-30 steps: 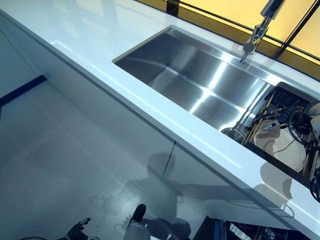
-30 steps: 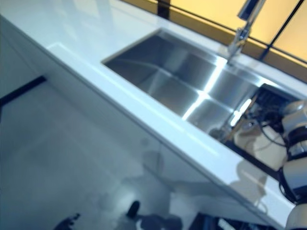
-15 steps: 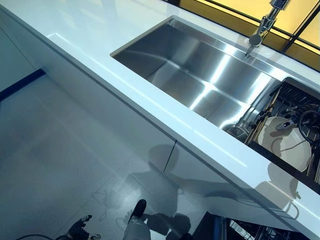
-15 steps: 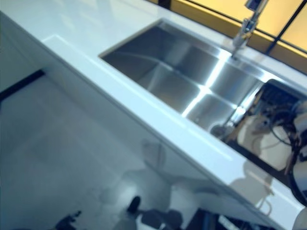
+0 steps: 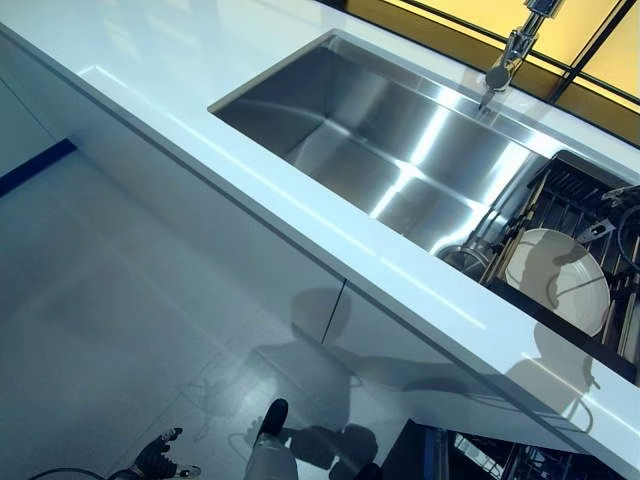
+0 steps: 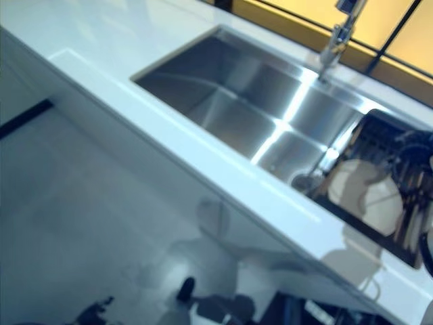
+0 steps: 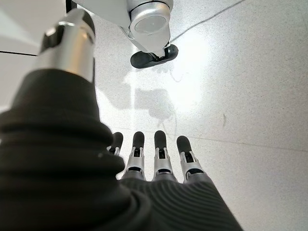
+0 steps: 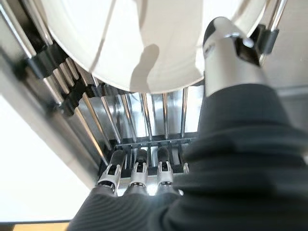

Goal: Take plates into dishwasher

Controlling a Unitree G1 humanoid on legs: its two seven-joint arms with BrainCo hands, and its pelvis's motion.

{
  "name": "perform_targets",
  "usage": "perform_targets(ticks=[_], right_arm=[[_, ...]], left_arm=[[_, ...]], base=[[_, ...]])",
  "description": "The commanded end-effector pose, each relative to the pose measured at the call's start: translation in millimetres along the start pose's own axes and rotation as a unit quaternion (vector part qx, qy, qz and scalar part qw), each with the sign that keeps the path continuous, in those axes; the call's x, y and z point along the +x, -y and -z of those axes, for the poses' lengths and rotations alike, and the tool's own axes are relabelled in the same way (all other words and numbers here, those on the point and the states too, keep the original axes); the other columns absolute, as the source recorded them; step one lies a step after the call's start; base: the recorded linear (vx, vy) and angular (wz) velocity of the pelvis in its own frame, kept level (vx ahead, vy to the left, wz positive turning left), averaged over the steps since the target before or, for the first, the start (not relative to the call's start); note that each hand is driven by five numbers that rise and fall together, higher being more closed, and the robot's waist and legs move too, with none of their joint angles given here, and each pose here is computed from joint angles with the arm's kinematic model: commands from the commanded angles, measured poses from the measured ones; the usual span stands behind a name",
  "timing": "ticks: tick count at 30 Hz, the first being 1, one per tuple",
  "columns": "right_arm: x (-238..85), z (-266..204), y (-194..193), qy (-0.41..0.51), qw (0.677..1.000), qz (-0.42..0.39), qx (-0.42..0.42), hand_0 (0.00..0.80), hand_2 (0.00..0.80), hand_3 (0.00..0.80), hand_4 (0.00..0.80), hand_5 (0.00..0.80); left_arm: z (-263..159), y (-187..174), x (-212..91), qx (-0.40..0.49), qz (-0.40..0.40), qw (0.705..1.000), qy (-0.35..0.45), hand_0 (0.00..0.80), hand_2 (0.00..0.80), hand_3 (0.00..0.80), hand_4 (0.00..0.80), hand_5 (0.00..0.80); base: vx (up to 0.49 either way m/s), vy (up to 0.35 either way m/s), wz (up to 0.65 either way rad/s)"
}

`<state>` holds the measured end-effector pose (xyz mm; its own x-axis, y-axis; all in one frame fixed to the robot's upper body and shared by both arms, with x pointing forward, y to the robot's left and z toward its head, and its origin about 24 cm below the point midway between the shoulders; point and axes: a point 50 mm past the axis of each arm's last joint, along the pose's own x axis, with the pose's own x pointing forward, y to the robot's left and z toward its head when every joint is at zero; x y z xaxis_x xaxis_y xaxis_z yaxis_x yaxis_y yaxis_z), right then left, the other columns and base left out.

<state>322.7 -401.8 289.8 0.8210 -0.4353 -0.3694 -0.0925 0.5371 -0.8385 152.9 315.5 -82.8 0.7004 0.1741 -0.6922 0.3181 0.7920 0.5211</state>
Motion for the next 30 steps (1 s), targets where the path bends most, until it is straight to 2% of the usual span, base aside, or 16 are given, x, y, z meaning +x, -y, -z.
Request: perform_targets(ticks=[1,30], right_arm=[[-20.0,-1.8,28.0,-0.008,0.996,0.06,-0.061,0.0,0.0,0.0,0.0,0.0],[3.3,-33.8,-10.9,0.051,0.997,-0.002,-0.049,0.0,0.0,0.0,0.0,0.0]], left_arm=[[22.8,3.2,-13.0,0.002,0.002,1.0,-0.025,0.0,0.0,0.0,0.0,0.0],[-0.5,-5.7,-3.1,0.011,0.007,1.0,0.01,0.0,0.0,0.0,0.0,0.0]], base=[[0.0,0.0,0.0],[-0.005,-0.001,0.0]])
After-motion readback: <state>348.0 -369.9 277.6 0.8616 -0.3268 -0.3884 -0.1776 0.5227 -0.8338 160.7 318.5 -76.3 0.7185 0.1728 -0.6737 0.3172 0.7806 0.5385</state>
